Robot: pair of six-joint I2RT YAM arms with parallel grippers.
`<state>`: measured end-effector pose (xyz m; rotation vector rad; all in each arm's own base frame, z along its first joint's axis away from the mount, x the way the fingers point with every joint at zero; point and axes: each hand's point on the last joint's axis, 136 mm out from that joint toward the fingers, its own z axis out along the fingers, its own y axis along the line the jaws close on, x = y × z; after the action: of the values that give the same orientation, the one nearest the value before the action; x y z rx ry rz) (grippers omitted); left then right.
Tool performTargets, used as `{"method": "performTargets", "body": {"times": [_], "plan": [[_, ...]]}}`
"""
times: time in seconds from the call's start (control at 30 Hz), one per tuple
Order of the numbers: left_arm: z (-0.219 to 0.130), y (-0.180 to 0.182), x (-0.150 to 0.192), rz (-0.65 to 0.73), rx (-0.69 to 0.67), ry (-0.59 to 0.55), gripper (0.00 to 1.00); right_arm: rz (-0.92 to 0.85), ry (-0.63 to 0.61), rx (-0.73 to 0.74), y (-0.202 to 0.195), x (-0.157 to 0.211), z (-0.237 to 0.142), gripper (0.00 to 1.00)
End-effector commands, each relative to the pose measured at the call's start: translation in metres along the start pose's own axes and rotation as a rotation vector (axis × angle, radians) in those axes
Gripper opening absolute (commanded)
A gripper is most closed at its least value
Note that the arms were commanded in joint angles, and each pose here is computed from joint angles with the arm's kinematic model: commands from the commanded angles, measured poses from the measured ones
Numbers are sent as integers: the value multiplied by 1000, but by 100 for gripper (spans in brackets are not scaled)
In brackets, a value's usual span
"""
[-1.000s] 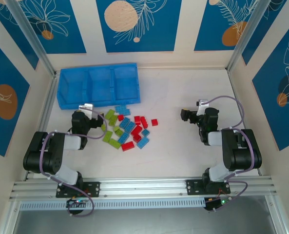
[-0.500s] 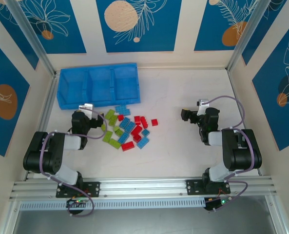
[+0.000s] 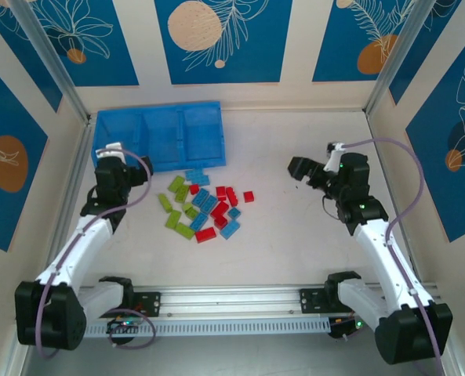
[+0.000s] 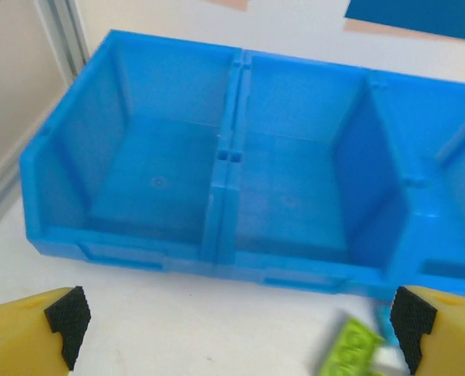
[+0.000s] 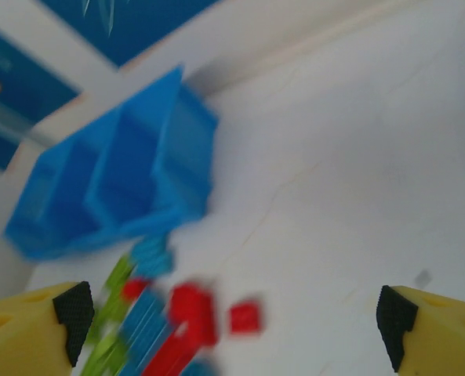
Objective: Sort the legos into containers by color
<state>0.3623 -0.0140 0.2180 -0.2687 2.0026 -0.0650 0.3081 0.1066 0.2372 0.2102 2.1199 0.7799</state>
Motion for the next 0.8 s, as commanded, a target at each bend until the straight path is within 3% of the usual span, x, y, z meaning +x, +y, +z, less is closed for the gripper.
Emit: {"method": "performTargets", "body": {"times": [0.0, 0.17, 0.33, 0.4, 0.57, 0.77], "plan": [[-34, -14, 80, -102, 15, 425, 98, 197, 382, -17, 18, 90, -10, 95], [-59, -73, 115, -113, 194, 577, 91, 113, 528, -41, 56, 134, -14, 94], [-42, -97, 151, -76, 183, 683, 91, 58, 562, -17, 72, 153, -12, 94], [-31, -91, 162, -58, 119, 700, 89, 48, 580, -17, 77, 159, -12, 94], [-11, -53, 163, -19, -105, 668, 70, 10, 579, 46, 72, 167, -16, 94], [12, -37, 171, -69, -114, 694, 69, 7, 573, 69, 65, 170, -15, 95]]}}
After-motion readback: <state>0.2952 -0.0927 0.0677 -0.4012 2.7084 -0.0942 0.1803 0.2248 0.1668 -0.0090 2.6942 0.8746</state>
